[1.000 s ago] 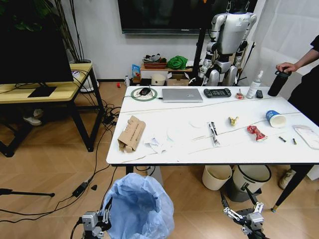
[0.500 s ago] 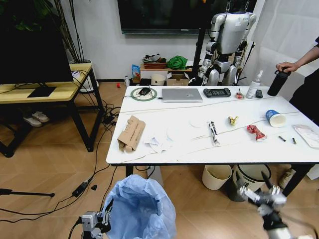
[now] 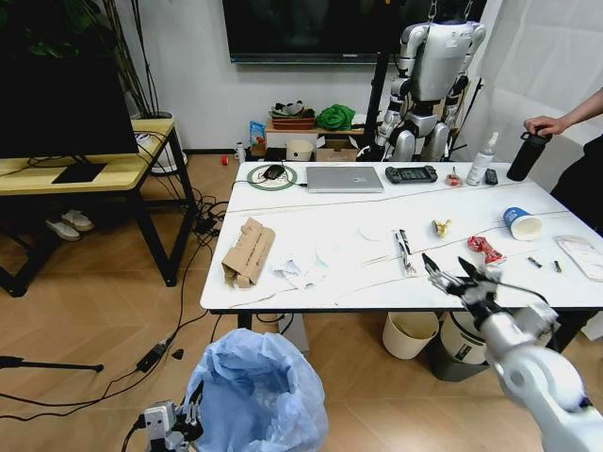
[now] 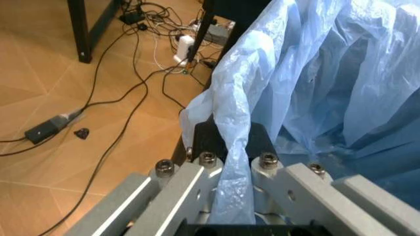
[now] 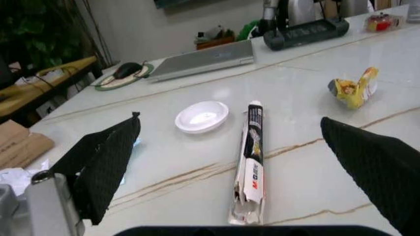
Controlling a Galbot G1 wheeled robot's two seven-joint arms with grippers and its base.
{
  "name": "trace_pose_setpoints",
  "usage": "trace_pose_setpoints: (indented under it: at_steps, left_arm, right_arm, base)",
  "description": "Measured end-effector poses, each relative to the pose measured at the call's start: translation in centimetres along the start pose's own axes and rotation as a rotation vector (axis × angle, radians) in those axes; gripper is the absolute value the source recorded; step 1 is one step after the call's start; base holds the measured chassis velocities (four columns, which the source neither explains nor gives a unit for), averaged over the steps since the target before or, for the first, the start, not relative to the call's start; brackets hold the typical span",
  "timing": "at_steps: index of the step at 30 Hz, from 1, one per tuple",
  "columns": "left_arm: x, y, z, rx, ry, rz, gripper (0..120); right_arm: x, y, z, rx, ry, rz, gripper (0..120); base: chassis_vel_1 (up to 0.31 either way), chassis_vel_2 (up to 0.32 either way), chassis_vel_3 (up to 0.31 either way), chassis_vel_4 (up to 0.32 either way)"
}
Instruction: Pick up the trash bin and place the trash from the table into it.
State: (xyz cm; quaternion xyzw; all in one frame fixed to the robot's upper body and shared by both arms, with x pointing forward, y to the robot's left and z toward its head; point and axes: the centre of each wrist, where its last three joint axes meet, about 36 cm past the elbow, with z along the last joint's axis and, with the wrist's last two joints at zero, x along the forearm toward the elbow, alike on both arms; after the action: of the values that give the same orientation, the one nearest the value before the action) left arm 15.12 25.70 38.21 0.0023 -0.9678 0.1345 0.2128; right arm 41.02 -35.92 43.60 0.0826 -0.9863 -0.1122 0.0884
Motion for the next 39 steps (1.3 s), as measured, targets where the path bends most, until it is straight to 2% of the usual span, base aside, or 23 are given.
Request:
trace_pose_setpoints:
  at_steps: [8, 18, 24, 26, 28, 30, 31, 34, 35, 38, 39]
  left_arm:
    - [-0.4, -0.2, -0.2, -0.015, -0.014, 0.006, 0]
    - [-0.4, -0.2, -0.4, -0.026, -0.012, -0.012, 0]
    - [-0.4, 0.0, -0.7, -0.028, -0.022, -0.019, 0]
    - [-0.4, 0.1, -0.7, -0.028, -0.022, -0.019, 0]
    - [-0.5, 0.1, -1.0, -0.021, -0.033, -0.016, 0]
    - [-0.6, 0.1, -1.0, -0.021, -0.034, -0.016, 0]
    - [-0.7, 0.2, -1.2, -0.02, -0.035, -0.015, 0]
    - [-0.8, 0.1, -1.4, -0.013, -0.032, -0.006, 0]
    - [-0.8, 0.1, -1.4, -0.013, -0.032, -0.006, 0]
    - [-1.0, 0.2, -1.6, -0.017, -0.035, -0.002, 0]
    - [-1.0, 0.2, -1.6, -0.017, -0.035, -0.002, 0]
  right_arm:
    - [-4.2, -0.4, 0.6, 0.098, 0.078, 0.043, 100]
    - [-7.7, -0.2, 3.2, 0.109, 0.178, 0.053, 100]
    - [-8.2, -0.1, 3.8, 0.112, 0.193, 0.047, 77]
    - [-8.3, -0.1, 3.8, 0.112, 0.193, 0.046, 75]
    - [-8.4, 0.0, 3.8, 0.109, 0.193, 0.045, 64]
    - [-8.4, 0.1, 3.8, 0.108, 0.194, 0.046, 62]
    - [-8.4, 0.1, 3.8, 0.106, 0.195, 0.048, 54]
    - [-8.4, 0.0, 3.9, 0.106, 0.201, 0.054, 41]
    - [-8.4, 0.0, 3.9, 0.106, 0.201, 0.054, 41]
    - [-8.3, -0.2, 4.1, 0.104, 0.208, 0.06, 26]
    - [-8.3, -0.2, 4.1, 0.104, 0.208, 0.06, 26]
  base:
    - [0.0, 0.0, 0.0, 0.0]
    - [0.0, 0.0, 0.0, 0.0]
    - [0.0, 0.0, 0.0, 0.0]
    - [0.0, 0.0, 0.0, 0.0]
    - [0.0, 0.0, 0.0, 0.0]
    - [0.0, 0.0, 0.0, 0.0]
    - [0.0, 0.0, 0.0, 0.0]
    - [0.0, 0.0, 0.0, 0.0]
    - [0.0, 0.0, 0.0, 0.0]
    - [0.0, 0.0, 0.0, 0.0]
    - [0.0, 0.0, 0.0, 0.0]
